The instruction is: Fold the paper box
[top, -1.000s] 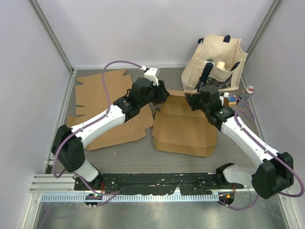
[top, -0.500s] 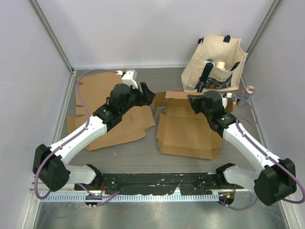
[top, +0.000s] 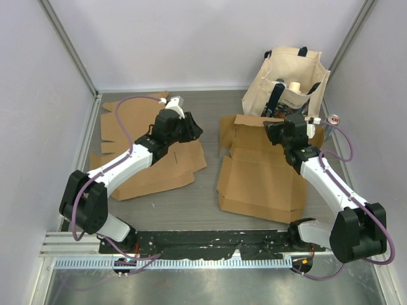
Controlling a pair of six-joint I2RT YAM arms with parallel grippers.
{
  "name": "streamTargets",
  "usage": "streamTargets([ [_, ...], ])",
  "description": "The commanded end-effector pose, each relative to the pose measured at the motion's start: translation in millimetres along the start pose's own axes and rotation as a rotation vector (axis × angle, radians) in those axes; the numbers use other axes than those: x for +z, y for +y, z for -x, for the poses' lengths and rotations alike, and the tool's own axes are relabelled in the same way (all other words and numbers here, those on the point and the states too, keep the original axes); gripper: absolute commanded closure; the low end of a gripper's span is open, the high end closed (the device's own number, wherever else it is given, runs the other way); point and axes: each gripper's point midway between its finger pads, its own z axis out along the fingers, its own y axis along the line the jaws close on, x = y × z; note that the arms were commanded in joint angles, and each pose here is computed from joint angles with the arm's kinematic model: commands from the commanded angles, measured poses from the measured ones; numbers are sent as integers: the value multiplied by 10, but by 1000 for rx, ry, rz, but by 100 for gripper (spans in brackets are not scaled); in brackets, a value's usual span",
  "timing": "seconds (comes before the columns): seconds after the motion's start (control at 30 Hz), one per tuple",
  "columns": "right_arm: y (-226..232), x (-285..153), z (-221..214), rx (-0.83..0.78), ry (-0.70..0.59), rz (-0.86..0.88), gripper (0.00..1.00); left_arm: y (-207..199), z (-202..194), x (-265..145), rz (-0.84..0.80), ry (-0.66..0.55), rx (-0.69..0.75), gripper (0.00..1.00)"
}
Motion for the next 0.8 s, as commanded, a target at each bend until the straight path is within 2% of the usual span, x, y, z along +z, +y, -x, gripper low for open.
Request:
streamTargets([
  [0.0,-150,-57,60,-109,-19,-17,98,-395,76,-29,-200,-15,-33,57],
  [0.1,-148,-72,124,-91,-29,-9,98,-553,-115,-94,-256,9,-28,57],
  [0.17,-128,-87,130,-79,-24,-2,98,-627,-298,-189,-289,38,-36,62],
  [0.2,-135,-83,148,-62,-27,-6,98,-782,-371,-248,-334,41,-64,64],
  [0.23,-140,-86,150,-47,-27,-6,98,-779,-530,-266,-340,67,-78,73],
  [0.3,-156,-83,159,-4,-27,-9,98,-991,-715,-314,-392,81,-77,76],
  [0.33,-157,-86,151,9,-23,-8,98,-952,-810,-265,-356,75,-65,79],
  [0.5,-160,-91,132,56,-10,-9,98,-1232,-1221,-166,-378,143,-2,80],
  [0.6,-184,-102,113,73,1,-8,98,-1169,-1443,16,-328,190,-27,86],
  [0.63,-202,-103,107,81,4,-12,98,-1147,-1487,61,-313,199,-54,94],
  [0.7,-225,-118,94,92,11,-4,98,-968,-1670,206,-240,231,-61,100],
  [0.77,-255,-142,84,94,17,4,98,-747,-1837,301,-147,254,-73,100],
])
